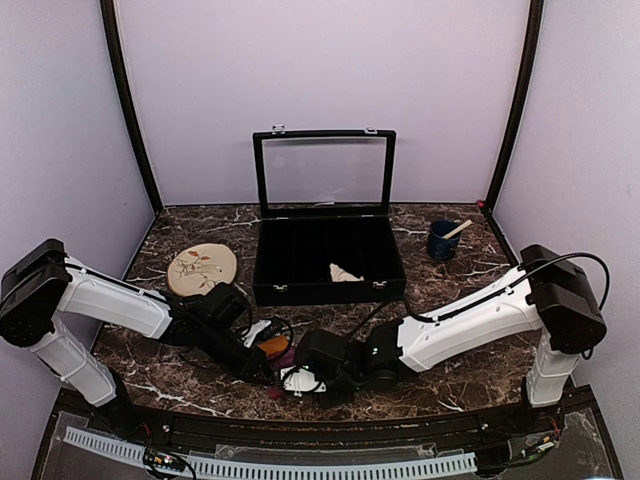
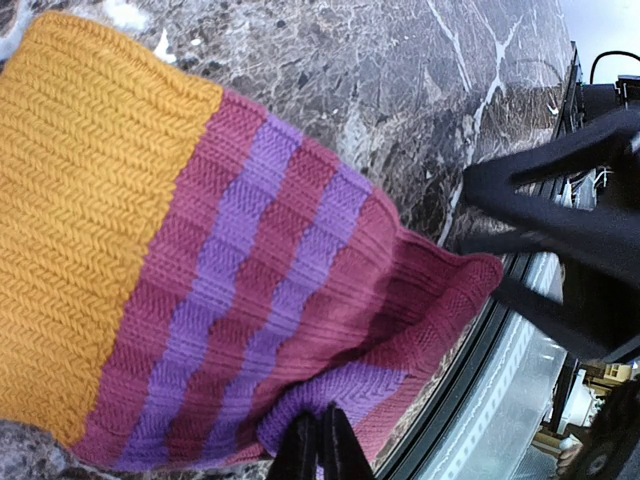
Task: Roll the socks
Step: Roll the sock at the center of the board.
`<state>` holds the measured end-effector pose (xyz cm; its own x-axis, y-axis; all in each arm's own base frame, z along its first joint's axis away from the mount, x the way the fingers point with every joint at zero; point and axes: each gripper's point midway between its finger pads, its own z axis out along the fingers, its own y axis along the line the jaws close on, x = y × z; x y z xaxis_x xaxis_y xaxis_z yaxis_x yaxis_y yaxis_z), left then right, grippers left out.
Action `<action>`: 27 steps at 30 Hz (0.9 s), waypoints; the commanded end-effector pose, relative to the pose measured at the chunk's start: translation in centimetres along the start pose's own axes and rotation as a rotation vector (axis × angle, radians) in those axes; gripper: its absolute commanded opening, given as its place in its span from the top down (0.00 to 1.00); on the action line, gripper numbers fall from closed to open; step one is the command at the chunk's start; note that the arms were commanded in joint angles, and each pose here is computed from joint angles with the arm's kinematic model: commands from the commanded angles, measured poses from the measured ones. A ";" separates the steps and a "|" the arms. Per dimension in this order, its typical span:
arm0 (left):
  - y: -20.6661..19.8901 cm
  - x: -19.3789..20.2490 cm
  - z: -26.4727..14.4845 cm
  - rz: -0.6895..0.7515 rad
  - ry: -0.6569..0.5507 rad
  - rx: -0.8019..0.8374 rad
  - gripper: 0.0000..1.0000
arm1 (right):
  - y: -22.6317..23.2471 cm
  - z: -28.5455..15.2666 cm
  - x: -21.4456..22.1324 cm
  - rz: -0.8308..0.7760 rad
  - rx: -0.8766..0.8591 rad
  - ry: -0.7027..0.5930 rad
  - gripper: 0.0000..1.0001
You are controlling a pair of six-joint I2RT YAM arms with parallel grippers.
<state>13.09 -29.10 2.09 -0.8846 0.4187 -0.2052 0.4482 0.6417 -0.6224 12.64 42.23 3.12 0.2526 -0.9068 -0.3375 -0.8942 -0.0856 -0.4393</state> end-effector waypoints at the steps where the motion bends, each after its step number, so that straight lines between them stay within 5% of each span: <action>1: 2.4 1.7 0.4 -0.060 0.055 -0.085 0.95 | 3.1 -2.4 -0.9 0.000 -0.213 -0.100 0.66; 2: 2.3 1.7 0.4 -0.062 0.052 -0.082 0.95 | 3.3 -2.7 -0.8 0.208 -0.232 -0.085 0.70; 3: 2.3 1.6 0.5 -0.066 0.050 -0.080 0.95 | 3.2 -3.1 -0.7 0.235 -0.233 -0.090 0.71; 6: 2.3 1.6 0.6 -0.072 0.047 -0.078 0.95 | 2.8 -4.1 -0.6 0.258 -0.220 -0.109 0.97; 12: 2.4 1.6 0.7 -0.076 0.050 -0.074 0.95 | 2.3 -4.7 -0.7 0.267 -0.205 -0.117 1.00; 15: 2.3 1.6 0.8 -0.078 0.054 -0.071 0.95 | 2.3 -4.6 -1.3 0.258 -0.212 -0.128 0.70; 18: 2.3 1.6 0.9 -0.074 0.061 -0.068 0.95 | 2.4 -3.9 -1.8 0.231 -0.213 -0.129 0.53; 27: 1.8 1.9 1.0 -0.070 0.082 -0.034 0.95 | 1.3 -2.5 -2.8 0.162 -0.146 -0.151 0.51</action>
<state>13.13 -29.65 2.07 -0.8920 0.4114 -0.1871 0.4263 0.6284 -0.6507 8.80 41.96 4.93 0.0997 -0.8661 -0.4898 -0.9819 -0.0060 -0.1892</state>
